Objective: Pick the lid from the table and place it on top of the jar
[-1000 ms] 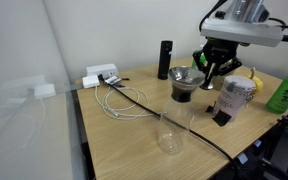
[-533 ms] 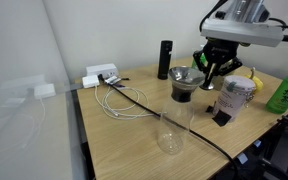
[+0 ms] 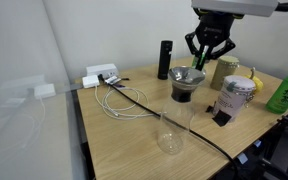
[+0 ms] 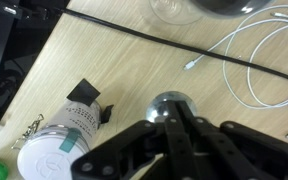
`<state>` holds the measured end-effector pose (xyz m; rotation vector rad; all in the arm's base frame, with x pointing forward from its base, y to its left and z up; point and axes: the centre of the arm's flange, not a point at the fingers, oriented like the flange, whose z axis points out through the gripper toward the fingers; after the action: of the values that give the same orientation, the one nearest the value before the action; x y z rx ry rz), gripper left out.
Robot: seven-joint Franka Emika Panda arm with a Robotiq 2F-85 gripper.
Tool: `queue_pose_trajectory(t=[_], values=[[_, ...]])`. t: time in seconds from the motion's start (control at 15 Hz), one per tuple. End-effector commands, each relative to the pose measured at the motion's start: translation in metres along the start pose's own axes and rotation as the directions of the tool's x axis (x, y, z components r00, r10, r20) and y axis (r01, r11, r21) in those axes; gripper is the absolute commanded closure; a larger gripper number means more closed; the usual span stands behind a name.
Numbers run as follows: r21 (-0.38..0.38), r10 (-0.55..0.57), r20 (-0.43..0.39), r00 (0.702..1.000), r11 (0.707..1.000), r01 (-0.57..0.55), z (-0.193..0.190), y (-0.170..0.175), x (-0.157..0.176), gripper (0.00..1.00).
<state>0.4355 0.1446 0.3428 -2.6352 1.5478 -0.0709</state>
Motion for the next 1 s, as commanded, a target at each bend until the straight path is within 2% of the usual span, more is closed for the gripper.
queue_pose_trajectory(t=[0.0, 0.4, 0.6, 0.67, 0.93], values=[[-0.040, 0.002, 0.003, 1.000, 0.999, -0.002, -0.028, -0.009, 0.008, 0.98], [-0.037, -0.031, -0.036, 0.999, 0.999, 0.030, -0.065, -0.019, 0.012, 0.98], [-0.014, -0.024, -0.033, 0.999, 1.000, 0.023, -0.064, -0.021, 0.006, 0.98], [-0.014, -0.027, -0.034, 0.999, 1.000, 0.027, -0.064, -0.022, 0.004, 0.94], [-0.015, -0.024, -0.034, 0.999, 1.000, 0.024, -0.063, -0.022, 0.005, 0.94]])
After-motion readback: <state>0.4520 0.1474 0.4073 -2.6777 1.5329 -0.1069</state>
